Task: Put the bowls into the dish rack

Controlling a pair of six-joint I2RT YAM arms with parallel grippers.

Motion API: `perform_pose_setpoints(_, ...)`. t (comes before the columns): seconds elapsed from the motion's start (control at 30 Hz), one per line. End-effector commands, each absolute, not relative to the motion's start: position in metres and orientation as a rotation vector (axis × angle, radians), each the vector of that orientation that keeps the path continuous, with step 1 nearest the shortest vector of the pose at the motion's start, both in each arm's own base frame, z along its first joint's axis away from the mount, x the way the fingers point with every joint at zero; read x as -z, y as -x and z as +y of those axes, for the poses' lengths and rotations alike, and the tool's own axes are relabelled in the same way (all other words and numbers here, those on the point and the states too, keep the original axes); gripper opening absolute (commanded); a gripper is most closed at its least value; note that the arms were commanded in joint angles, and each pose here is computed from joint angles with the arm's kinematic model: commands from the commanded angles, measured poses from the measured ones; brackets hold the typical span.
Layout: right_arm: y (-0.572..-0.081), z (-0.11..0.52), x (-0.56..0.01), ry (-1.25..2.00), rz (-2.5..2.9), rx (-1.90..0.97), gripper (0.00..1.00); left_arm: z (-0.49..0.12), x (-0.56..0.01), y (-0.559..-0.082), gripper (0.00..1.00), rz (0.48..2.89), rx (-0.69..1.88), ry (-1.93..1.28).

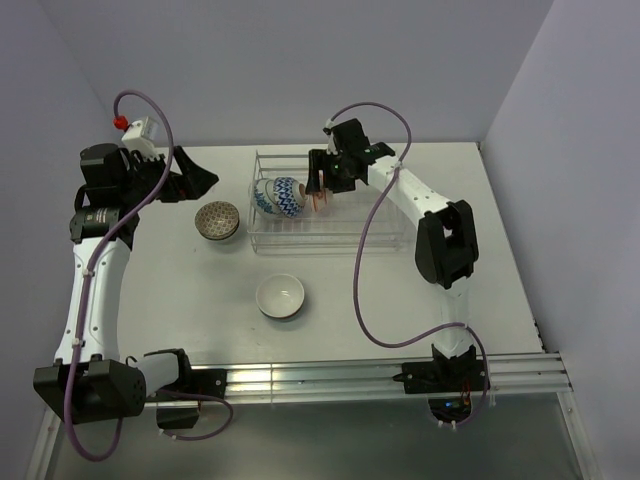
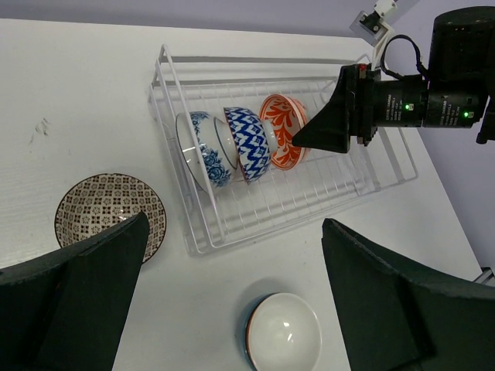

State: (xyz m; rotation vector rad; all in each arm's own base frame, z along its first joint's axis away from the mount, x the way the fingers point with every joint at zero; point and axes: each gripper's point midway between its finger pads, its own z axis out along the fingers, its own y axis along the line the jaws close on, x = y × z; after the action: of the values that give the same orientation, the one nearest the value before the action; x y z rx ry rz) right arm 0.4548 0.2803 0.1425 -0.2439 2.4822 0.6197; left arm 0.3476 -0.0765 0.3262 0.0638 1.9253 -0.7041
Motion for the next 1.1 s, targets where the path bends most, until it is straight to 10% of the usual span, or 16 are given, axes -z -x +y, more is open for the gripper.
perform_pose_setpoints(0.0,-0.466,0.295,-0.166,0.289,2.396,-0.660,0.16,-0.078,-0.336,-0.343,0.99,1.880,0.703,-0.110)
perform_pose_setpoints(0.4,-0.464,0.300,-0.153,0.305,2.433,-0.643,0.34,-0.077,-0.332,-0.340,1.00,1.888,0.695,-0.121)
perform_pose_setpoints(0.67,-0.460,0.307,-0.155,0.318,2.438,-0.659,0.77,-0.076,-0.330,-0.338,1.00,1.890,0.688,-0.125)
perform_pose_setpoints(1.07,-0.452,0.309,-0.171,0.333,2.419,-0.708,0.91,-0.076,-0.328,-0.335,0.99,1.892,0.692,-0.126)
